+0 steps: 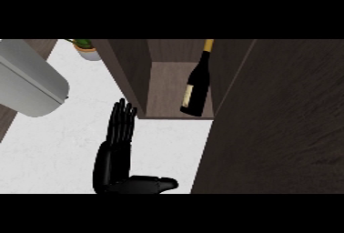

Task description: Pick up the wine, place it into the cabinet and close the cabinet

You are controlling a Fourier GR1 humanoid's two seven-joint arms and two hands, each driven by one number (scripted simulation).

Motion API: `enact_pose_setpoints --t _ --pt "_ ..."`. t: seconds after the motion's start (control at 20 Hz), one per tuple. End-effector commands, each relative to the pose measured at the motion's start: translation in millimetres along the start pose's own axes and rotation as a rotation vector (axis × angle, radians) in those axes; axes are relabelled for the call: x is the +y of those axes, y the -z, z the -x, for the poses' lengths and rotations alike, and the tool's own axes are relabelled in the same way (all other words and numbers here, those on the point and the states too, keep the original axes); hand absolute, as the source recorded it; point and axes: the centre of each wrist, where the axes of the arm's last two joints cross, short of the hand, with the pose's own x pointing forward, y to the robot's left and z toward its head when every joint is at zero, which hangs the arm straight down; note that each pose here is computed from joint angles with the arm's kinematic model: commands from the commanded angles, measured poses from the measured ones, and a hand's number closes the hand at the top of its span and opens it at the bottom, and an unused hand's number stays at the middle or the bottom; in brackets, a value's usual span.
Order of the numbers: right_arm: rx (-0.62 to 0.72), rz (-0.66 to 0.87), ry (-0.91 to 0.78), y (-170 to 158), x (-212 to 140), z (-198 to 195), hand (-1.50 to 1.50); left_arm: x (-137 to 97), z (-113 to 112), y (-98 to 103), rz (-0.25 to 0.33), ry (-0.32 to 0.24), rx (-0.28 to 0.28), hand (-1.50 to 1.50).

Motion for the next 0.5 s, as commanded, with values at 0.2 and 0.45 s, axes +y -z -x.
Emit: enact_pose_setpoints --t 0.2,0.45 --pt "-0.061 -0.277 0.064 -18 25 -37 1.5 43 -33 -39 -0.008 0.02 -0.022 -1.5" --pt "-0.092 -0.315 0.055 -14 42 -44 1.5 73 -50 -37 -0.026 0.056 -0.011 -1.5"
